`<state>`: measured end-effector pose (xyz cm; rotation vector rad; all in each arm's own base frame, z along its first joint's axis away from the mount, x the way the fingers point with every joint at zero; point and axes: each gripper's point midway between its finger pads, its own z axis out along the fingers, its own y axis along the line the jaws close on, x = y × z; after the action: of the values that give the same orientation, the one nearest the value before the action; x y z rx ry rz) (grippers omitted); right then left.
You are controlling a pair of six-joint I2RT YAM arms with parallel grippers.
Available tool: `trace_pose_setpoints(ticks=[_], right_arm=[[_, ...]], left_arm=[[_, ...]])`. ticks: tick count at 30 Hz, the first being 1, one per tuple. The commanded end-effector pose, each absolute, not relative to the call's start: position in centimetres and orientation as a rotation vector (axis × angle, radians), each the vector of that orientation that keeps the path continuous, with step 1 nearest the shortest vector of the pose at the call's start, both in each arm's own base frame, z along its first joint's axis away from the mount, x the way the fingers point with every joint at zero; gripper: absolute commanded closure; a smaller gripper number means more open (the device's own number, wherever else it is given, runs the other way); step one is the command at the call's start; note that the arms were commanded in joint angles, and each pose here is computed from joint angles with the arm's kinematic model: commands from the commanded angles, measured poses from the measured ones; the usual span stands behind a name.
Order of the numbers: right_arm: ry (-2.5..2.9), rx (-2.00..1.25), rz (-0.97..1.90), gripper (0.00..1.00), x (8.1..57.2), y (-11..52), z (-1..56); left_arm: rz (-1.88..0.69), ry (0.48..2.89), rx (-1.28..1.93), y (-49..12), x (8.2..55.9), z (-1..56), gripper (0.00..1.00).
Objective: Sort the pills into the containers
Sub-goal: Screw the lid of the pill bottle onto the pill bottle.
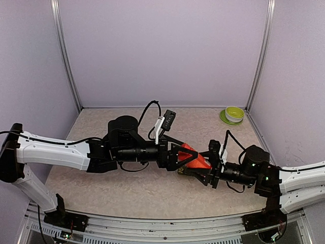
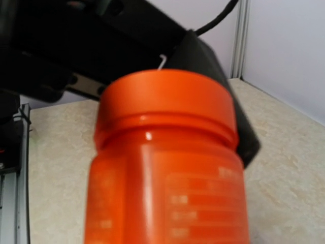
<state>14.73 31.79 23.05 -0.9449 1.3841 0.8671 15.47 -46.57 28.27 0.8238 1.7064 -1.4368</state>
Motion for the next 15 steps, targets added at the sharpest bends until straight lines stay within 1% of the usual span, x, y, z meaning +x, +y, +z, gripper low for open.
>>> trace_pose_setpoints(ticks=[1, 15], right_arm=[[1.351, -0.927, 0.897, 0.84, 14.7, 32.7, 24.7], [1.359, -0.971, 0.938, 0.84, 14.4, 34.6, 23.4]], left_arm=[[-1.48, 1.634, 0.853, -47.4, 14.6, 30.3, 0.01], [-1.501, 1.615, 0.864, -47.5, 14.0, 30.7, 0.01]])
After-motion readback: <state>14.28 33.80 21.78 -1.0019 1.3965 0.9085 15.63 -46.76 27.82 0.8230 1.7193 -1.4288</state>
